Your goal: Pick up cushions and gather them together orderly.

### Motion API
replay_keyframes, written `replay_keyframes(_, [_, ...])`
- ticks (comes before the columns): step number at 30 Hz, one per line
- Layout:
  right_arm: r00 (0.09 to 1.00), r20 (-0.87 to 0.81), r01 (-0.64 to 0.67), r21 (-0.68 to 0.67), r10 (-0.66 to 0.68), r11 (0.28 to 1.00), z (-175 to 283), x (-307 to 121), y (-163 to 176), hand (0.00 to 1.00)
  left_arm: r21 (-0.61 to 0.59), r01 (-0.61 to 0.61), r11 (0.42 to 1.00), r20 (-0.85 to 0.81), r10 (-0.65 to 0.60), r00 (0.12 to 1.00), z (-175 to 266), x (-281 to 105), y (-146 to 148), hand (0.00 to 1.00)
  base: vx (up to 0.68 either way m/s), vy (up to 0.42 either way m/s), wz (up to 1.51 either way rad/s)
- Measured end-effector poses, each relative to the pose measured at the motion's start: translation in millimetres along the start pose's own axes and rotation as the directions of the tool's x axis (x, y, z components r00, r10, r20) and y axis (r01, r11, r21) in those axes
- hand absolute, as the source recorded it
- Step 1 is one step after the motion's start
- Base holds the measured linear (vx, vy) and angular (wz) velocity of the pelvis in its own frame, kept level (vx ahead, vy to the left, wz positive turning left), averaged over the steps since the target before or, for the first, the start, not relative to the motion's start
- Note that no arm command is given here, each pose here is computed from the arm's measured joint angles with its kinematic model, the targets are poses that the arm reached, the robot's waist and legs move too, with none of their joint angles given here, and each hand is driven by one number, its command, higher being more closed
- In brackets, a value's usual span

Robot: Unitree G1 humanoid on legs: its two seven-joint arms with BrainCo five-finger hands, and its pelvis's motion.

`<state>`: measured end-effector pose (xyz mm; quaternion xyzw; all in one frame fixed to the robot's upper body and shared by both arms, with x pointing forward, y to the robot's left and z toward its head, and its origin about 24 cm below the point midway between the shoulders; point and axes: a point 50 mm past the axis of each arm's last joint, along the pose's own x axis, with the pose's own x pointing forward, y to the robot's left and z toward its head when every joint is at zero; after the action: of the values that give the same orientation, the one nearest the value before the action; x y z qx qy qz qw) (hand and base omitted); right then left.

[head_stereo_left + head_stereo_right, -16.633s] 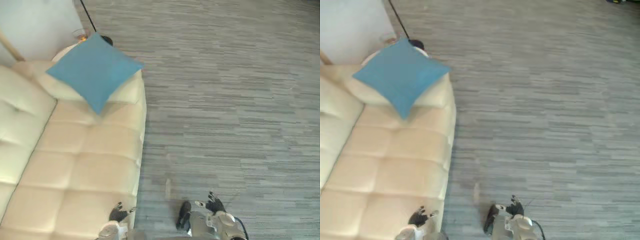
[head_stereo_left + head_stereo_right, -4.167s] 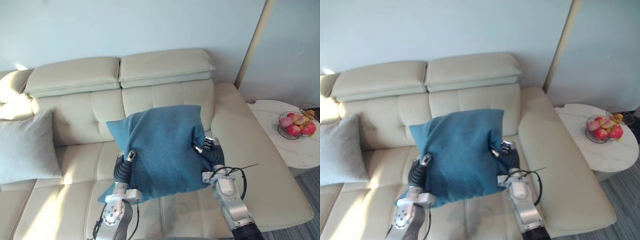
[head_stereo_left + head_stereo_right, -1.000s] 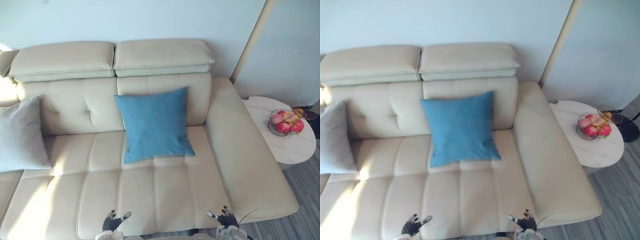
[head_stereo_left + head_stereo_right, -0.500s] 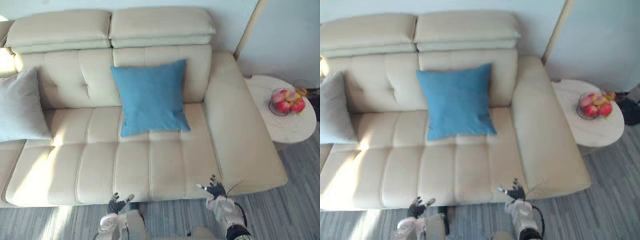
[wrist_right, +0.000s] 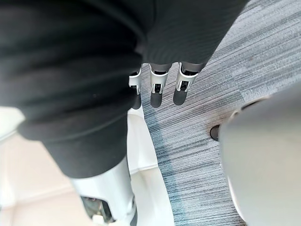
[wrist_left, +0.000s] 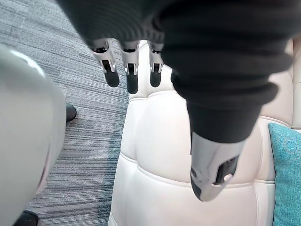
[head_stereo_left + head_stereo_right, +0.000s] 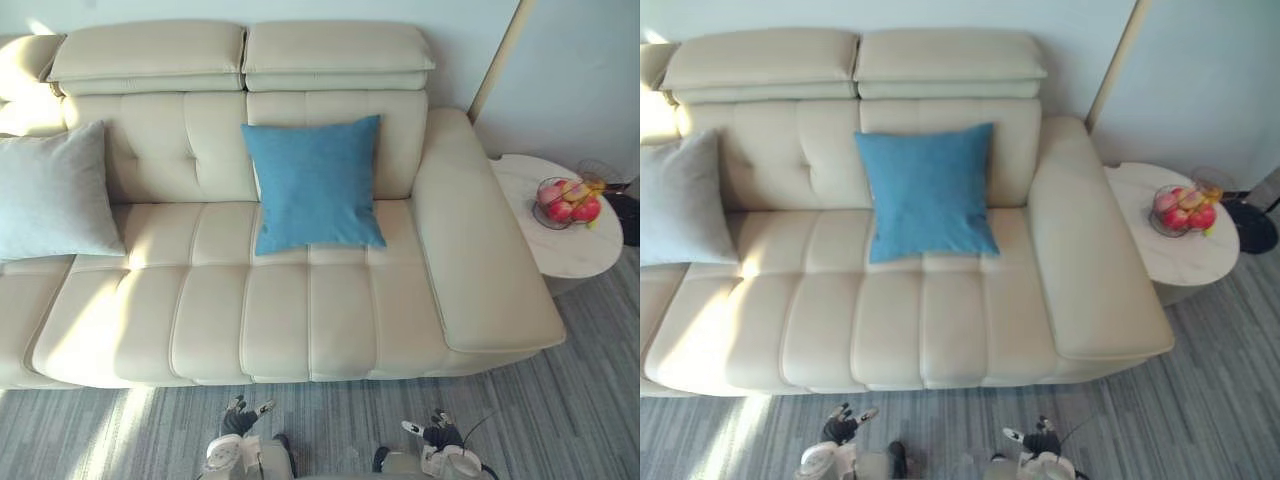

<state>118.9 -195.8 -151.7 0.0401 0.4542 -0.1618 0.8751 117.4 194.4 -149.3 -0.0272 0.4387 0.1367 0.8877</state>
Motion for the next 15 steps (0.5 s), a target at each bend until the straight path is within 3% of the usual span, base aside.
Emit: replay_keyframes(15, [0.998,-0.055,0.014,-0.058,-0.017,0.998,-10.9,-0.6,-6.4,0.0,0.036,-0.021,0.999,-0.078,0.024,0.997,-19.3,-4.5,12.6,0.0,-0.03,-0.013,0.02])
